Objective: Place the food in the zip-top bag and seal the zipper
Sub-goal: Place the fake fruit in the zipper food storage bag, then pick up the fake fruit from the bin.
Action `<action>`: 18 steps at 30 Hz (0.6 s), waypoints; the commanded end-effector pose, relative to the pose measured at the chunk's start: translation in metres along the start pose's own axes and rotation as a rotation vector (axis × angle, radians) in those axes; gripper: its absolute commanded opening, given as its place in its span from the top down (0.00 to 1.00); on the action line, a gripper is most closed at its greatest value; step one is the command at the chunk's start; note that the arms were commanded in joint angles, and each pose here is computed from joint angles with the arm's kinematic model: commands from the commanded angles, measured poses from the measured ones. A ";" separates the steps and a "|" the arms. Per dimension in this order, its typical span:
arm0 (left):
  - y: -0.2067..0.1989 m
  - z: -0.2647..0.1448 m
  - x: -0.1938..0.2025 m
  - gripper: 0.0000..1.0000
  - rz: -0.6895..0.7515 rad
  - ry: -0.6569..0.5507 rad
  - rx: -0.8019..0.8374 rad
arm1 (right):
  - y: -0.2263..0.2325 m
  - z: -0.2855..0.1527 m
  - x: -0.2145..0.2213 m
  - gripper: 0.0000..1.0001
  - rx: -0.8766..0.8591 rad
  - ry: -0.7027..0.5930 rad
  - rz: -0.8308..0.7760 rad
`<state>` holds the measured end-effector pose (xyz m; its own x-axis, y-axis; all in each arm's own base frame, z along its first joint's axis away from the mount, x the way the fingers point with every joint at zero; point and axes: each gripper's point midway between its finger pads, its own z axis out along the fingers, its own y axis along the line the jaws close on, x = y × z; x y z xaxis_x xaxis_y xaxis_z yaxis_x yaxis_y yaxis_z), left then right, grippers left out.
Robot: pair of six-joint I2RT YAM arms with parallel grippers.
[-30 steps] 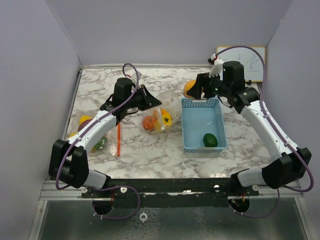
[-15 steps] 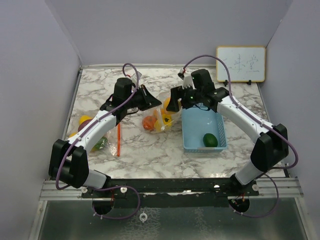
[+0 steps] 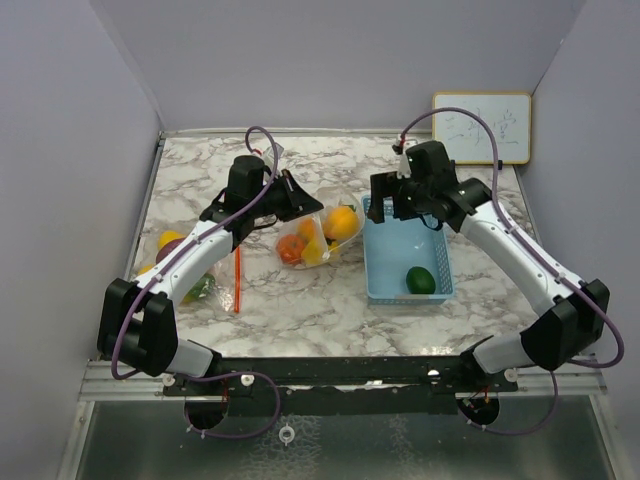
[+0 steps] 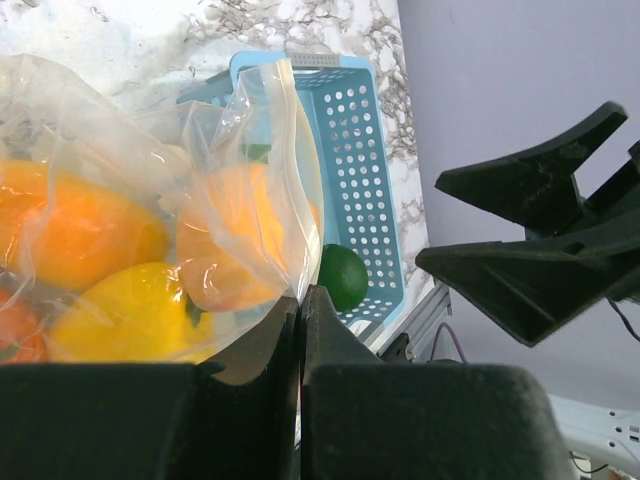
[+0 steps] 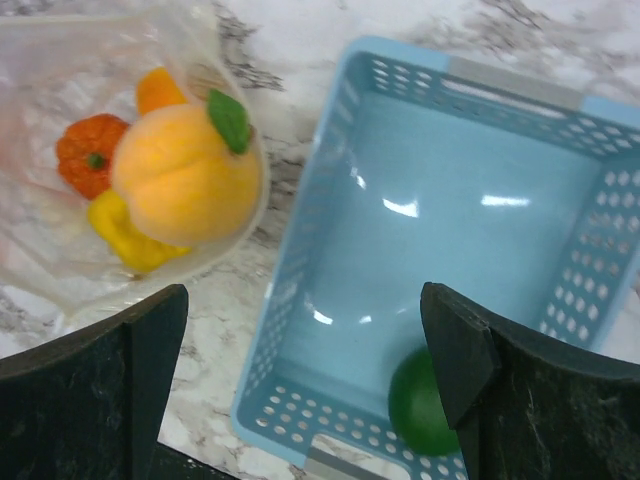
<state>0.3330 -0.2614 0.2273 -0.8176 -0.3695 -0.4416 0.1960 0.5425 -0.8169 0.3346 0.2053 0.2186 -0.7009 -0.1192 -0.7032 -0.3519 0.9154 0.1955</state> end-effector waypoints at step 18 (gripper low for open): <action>-0.024 -0.008 -0.001 1.00 0.037 0.009 0.092 | -0.090 0.019 0.186 0.00 0.316 0.473 0.201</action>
<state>0.3294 -0.2640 0.2294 -0.8266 -0.3548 -0.4369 0.2090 0.5274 -0.8235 0.2406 0.1066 0.0740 -0.9588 -0.0483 -0.2800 -0.0563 0.9982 0.0205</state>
